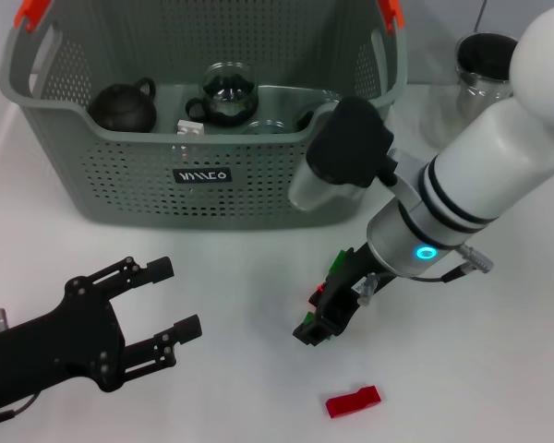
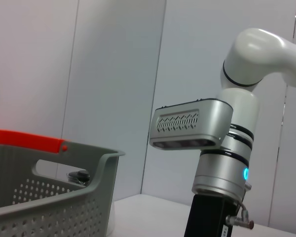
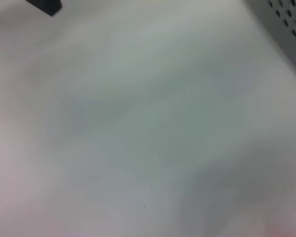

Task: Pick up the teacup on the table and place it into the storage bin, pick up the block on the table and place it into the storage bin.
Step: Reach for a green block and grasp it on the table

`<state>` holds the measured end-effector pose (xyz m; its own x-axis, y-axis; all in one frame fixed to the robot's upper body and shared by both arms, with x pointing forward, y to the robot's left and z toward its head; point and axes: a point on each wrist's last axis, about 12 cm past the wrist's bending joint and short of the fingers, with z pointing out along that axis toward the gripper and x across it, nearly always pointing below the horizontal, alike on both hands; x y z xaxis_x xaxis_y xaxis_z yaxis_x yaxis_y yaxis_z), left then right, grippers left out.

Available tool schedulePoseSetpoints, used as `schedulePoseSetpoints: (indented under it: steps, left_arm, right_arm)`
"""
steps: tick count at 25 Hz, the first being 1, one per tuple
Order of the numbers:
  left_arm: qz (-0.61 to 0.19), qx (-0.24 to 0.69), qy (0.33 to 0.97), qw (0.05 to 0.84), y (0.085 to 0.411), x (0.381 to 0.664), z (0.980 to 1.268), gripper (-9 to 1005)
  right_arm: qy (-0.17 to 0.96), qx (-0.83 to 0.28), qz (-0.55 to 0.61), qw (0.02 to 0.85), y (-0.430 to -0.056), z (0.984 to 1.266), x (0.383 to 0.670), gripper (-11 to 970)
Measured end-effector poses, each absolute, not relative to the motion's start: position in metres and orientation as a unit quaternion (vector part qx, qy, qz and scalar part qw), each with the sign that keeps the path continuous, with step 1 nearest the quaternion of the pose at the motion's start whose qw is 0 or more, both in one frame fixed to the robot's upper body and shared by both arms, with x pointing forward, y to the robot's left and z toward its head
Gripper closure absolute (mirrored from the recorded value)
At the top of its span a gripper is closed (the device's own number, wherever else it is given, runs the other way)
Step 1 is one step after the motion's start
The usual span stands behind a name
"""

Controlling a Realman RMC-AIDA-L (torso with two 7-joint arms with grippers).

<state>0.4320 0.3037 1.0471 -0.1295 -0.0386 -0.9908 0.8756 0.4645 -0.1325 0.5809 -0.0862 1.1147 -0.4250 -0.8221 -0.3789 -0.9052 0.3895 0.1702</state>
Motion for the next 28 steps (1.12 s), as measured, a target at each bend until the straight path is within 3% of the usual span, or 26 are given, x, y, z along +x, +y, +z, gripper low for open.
schedulePoseSetpoints:
  steps: [28]
  left_arm:
    - [-0.393,0.325,0.644,0.571,0.3033,0.4333,1.0447,233]
  right_arm:
    - [0.84,-0.507,0.166,0.097,-0.0839,1.1074,0.5768,418]
